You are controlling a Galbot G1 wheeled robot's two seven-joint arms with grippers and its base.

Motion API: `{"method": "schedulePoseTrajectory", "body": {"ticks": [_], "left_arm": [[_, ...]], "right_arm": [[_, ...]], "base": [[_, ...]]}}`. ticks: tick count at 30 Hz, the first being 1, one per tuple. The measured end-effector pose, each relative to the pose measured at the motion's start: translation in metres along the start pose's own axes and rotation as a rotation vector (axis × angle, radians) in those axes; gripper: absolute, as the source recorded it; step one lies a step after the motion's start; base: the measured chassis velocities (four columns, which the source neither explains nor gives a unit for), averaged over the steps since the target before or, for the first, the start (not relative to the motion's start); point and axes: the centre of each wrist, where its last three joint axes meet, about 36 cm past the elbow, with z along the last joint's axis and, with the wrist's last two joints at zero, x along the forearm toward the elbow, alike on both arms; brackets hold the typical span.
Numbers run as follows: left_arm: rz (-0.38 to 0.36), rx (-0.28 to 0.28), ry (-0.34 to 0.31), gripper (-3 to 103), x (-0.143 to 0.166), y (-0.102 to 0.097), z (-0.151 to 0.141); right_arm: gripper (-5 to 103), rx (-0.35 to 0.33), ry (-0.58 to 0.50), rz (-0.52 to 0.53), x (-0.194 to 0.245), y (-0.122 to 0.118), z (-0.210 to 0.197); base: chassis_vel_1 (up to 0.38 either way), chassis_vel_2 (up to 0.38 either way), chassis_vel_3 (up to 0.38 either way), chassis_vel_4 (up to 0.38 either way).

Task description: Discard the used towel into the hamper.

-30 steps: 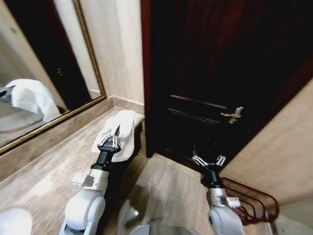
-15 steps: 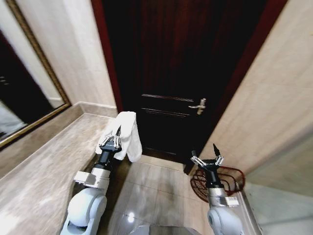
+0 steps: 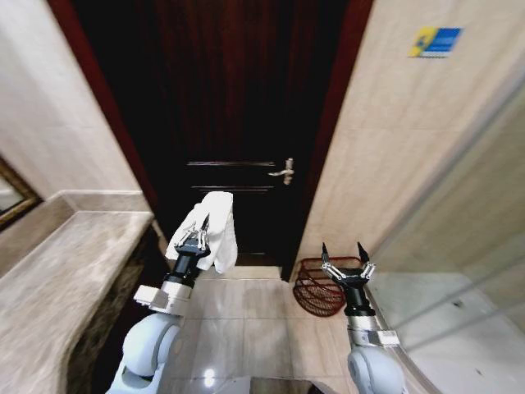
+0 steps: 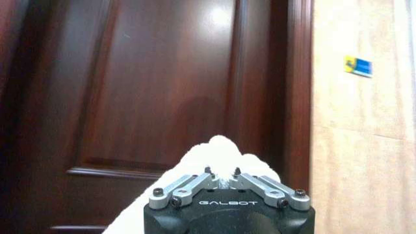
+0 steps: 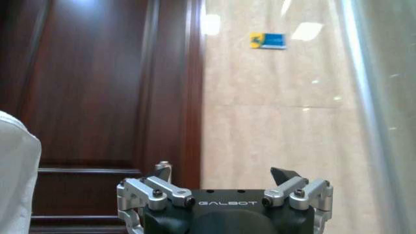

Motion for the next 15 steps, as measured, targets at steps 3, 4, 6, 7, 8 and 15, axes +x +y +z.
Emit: {"method": "schedulePoseTrajectory", "body": {"ticks": [3, 4, 6, 7, 8, 15], "left_arm": [[0.000, 0.003, 0.002, 4, -0.0002, -0.0003, 0.0015], [0.000, 0.003, 0.002, 4, -0.0002, -0.0003, 0.0015], [0.000, 0.005, 0.002, 4, -0.0003, -0.0006, 0.0019], [0.000, 0.006, 0.003, 4, -0.0003, -0.0007, 0.0022], [0.000, 0.008, 0.004, 4, -0.0004, -0.0009, 0.0029], [0.001, 0.018, 0.011, 4, -0.0004, -0.0027, 0.0062]], "right_arm": [[100, 0.009, 0.005, 0.001, -0.0001, -0.0001, 0.0000], [100, 0.009, 0.005, 0.001, -0.0001, -0.0001, 0.0000], [100, 0.010, 0.008, 0.003, 0.0002, 0.0000, -0.0004], [100, 0.008, 0.006, 0.004, 0.0002, 0.0003, -0.0005], [100, 0.004, -0.015, 0.008, -0.0013, 0.0009, -0.0002], [100, 0.007, -0.033, 0.013, -0.0024, 0.0009, 0.0004]], "base": [[-0.124, -0.119, -0.128, -0.122], [-0.125, -0.098, -0.120, -0.104], [-0.121, -0.128, -0.120, -0.107], [-0.121, -0.133, -0.128, -0.111], [-0.112, -0.131, -0.120, -0.146], [-0.129, -0.140, -0.127, -0.127]]}}
